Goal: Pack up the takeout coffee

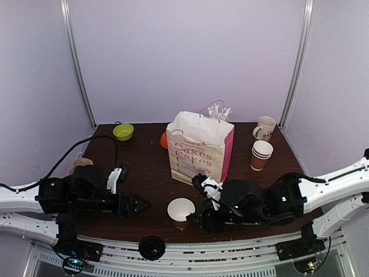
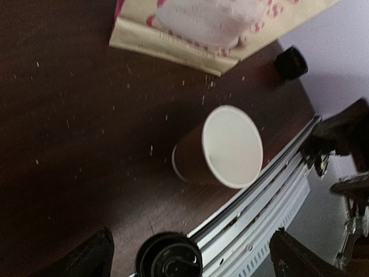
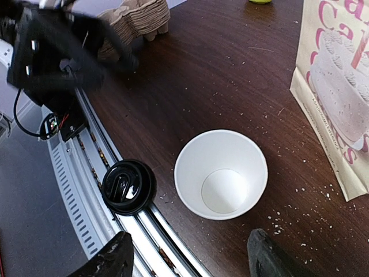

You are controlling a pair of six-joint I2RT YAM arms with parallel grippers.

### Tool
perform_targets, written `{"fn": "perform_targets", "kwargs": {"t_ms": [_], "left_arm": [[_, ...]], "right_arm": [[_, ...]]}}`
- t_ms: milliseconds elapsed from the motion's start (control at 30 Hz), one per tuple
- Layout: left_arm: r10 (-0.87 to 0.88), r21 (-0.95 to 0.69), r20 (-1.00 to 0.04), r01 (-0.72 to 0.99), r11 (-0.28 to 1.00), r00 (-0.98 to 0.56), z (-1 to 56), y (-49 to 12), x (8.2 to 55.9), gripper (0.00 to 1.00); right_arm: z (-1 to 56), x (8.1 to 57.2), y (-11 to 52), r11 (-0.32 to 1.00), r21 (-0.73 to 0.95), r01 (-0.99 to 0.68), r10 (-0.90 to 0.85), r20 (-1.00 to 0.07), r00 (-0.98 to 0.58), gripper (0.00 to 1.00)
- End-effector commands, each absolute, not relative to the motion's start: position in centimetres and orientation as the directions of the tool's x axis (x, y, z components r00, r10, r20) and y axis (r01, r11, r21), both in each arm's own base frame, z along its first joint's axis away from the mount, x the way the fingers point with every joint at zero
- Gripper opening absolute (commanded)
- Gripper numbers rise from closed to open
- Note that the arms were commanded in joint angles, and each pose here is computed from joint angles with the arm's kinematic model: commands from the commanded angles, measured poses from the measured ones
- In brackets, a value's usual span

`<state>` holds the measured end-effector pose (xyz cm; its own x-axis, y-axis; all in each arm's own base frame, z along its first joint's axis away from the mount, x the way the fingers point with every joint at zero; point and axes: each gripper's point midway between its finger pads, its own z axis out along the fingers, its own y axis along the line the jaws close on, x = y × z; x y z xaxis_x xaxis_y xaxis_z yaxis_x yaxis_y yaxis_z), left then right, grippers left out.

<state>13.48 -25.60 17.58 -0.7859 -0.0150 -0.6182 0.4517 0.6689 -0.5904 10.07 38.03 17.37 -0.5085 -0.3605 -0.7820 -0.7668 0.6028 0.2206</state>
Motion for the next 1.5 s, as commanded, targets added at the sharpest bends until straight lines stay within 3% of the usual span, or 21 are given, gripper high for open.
{"fn": "perform_targets", "kwargs": {"t_ms": [0,533,1067,1267,1467], "left_arm": [[0.195,-0.465,-0.438,0.407,0.786,-0.877,13.1,-24.9,9.1,0.98],[0.534,-0.173,-0.304,0.597,0.784,-0.789,7.3,-28.3,4.9,0.98],[0.587,-0.139,-0.244,0.627,0.767,-0.772,3.1,-28.7,4.1,0.98],[0.597,-0.129,-0.224,0.631,0.765,-0.770,2.1,-28.4,3.9,0.89],[0.610,-0.122,-0.223,0.642,0.757,-0.761,2.0,-28.4,3.9,0.75]], "right_arm": [[18.9,11.5,36.6,0.663,0.215,-0.717,-0.276,-0.820,-0.501,0.72],[19.3,12.6,33.0,0.726,0.185,-0.662,-0.235,-0.838,-0.492,0.76],[19.2,12.6,33.4,0.725,0.180,-0.665,-0.249,-0.832,-0.496,0.76],[19.2,12.6,33.4,0.727,0.177,-0.663,-0.248,-0.832,-0.495,0.76],[19.2,12.6,33.4,0.726,0.175,-0.665,-0.251,-0.833,-0.494,0.75]]}}
